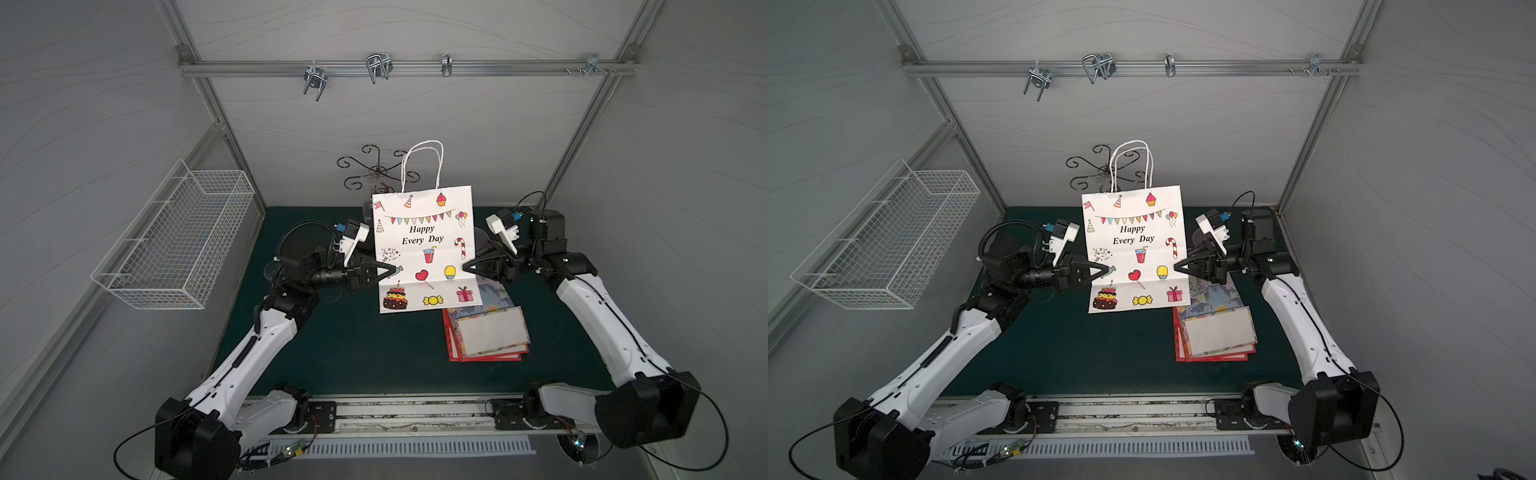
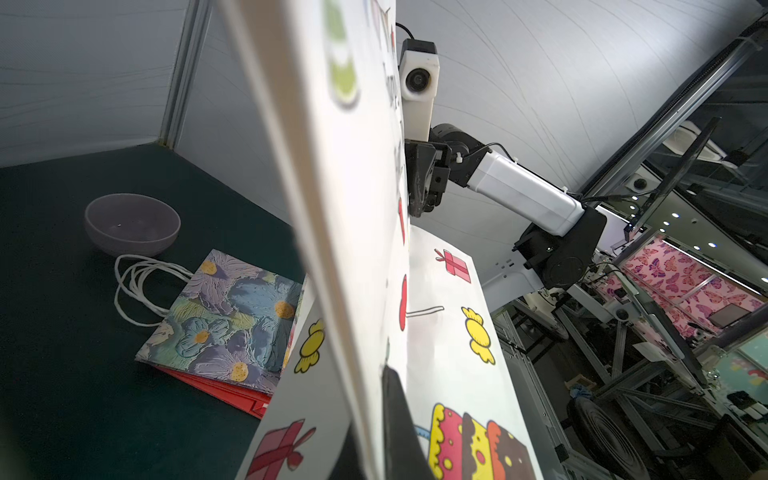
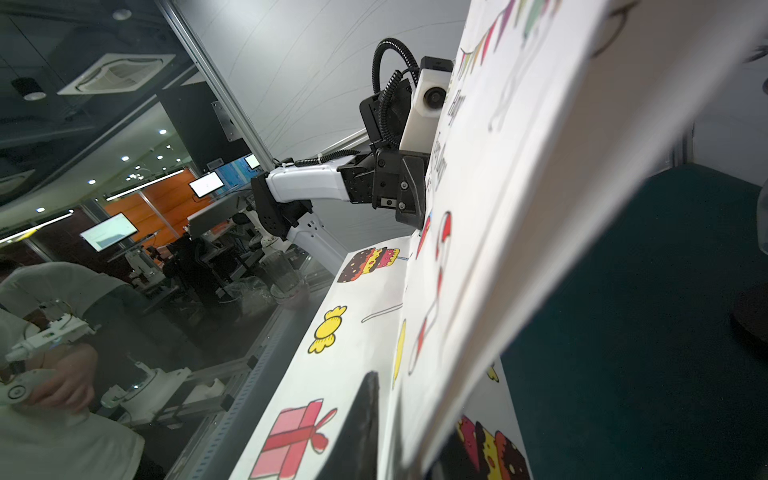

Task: Put away the paper bag
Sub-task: Press the paper bag.

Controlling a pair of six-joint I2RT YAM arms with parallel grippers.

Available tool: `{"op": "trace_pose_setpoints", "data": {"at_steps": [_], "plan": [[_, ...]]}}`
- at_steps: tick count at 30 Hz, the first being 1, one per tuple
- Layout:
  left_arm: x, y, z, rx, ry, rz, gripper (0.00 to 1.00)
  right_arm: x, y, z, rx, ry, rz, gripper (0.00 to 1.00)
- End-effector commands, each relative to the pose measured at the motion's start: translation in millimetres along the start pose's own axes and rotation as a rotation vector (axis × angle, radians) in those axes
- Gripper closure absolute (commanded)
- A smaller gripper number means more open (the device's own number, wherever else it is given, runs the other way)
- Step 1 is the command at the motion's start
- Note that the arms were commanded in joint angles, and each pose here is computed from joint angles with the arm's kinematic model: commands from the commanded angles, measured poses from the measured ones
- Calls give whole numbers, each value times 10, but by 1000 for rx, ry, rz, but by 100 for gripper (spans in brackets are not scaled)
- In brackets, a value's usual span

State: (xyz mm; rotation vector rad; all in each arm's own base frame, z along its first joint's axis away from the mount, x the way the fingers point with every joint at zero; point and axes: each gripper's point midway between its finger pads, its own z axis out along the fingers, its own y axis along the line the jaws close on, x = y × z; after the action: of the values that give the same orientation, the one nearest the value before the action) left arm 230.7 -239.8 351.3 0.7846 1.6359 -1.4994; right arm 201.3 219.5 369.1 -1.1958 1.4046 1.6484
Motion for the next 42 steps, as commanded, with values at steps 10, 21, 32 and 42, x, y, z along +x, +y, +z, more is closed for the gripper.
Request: {"op": "trace_pose_setpoints", "data": {"at_steps": [10,21,32,42], "plan": [[-381,-183,-46,-14,-91,130,100,-246,36,-79,112,1,-109,48],[-525,-122,-92,-102,-153,215,100,-208,-217,-684,664,-79,-188,30],[-564,-166,-83,-82,-155,207,100,530,-311,-625,668,-23,-210,23],[-482,-258,-68,-30,-119,167,100,108,-187,-205,368,3,-326,14]]}}
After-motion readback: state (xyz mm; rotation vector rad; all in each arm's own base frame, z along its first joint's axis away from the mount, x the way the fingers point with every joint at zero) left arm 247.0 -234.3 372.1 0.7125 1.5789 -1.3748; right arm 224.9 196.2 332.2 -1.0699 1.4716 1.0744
